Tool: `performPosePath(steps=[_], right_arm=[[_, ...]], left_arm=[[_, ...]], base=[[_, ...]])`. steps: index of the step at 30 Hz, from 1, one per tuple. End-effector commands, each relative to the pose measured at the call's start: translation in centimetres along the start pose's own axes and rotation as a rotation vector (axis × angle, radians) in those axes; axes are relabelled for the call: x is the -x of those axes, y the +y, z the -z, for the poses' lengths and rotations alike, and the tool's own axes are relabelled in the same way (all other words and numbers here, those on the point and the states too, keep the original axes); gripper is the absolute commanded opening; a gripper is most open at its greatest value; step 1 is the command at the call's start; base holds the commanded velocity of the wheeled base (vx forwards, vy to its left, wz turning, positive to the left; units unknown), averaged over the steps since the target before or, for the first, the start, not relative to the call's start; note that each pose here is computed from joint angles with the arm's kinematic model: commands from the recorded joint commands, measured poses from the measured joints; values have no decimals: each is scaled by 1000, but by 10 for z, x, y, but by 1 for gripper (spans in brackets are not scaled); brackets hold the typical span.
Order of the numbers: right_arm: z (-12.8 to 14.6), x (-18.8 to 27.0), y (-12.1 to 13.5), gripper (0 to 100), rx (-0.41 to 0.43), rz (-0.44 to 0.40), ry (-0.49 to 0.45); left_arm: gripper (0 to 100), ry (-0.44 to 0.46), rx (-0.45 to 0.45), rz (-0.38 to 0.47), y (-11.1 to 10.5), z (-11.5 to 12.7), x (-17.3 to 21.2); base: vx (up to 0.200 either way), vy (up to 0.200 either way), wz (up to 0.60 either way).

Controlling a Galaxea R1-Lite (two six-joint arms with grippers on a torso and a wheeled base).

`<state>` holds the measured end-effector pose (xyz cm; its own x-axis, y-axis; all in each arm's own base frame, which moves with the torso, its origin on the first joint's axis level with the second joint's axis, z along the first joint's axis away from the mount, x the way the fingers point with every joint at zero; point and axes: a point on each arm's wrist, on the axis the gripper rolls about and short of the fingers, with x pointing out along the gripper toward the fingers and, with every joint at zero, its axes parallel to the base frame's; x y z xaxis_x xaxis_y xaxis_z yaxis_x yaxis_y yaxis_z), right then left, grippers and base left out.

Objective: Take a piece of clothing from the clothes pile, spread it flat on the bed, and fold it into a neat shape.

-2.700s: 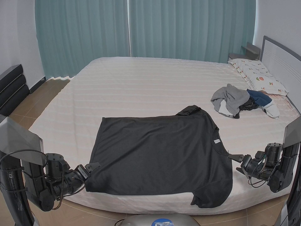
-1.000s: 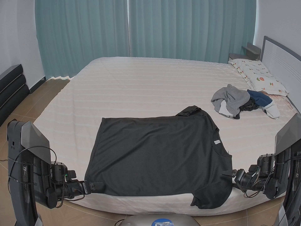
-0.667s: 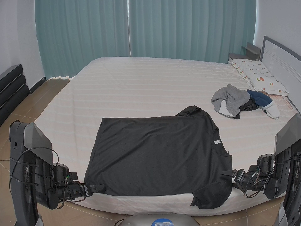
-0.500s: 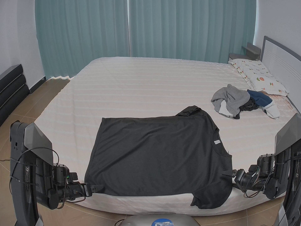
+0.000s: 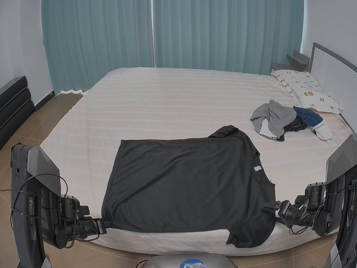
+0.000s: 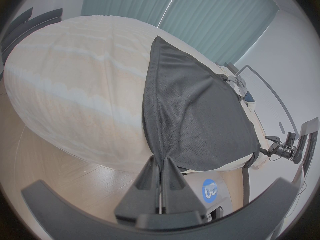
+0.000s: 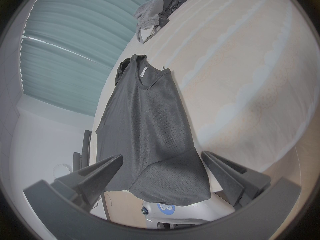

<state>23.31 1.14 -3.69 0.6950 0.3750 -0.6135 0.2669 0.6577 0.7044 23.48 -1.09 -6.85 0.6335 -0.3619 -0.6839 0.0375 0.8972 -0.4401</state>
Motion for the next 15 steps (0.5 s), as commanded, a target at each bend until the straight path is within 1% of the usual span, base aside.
performPosePath(steps=[1,4,8,9,10,11,12,13,14,15], right_arm=[[-1,0,1,100,7,-12,-12],[-2,0,2,100,8,-13,-15],[-4,1,4,100,24,-13,-36],[-7,4,7,100,29,-22,-61],[-9,5,8,100,29,-24,-68],[-14,9,11,100,27,-38,-97],[-16,10,11,100,31,-40,-107],[-16,10,11,100,32,-39,-106],[-15,9,11,100,46,-35,-106],[-15,8,11,100,57,-34,-109]], left_arm=[[0,-16,6,3,0,-2,1],[0,-26,30,7,-2,-4,3],[0,-48,88,18,-6,-9,7],[0,-58,125,23,-7,-11,10],[0,-58,134,23,-8,-11,11],[0,-64,182,31,-9,-12,13],[0,-65,207,36,-9,-13,14],[0,-66,211,35,-9,-13,14],[0,-68,243,41,-10,-14,15],[0,-71,253,41,-10,-14,15]], base=[[0,0,0],[0,0,0],[0,0,0],[0,0,0],[0,0,0],[0,0,0],[0,0,0],[0,0,0],[0,0,0],[0,0,0]])
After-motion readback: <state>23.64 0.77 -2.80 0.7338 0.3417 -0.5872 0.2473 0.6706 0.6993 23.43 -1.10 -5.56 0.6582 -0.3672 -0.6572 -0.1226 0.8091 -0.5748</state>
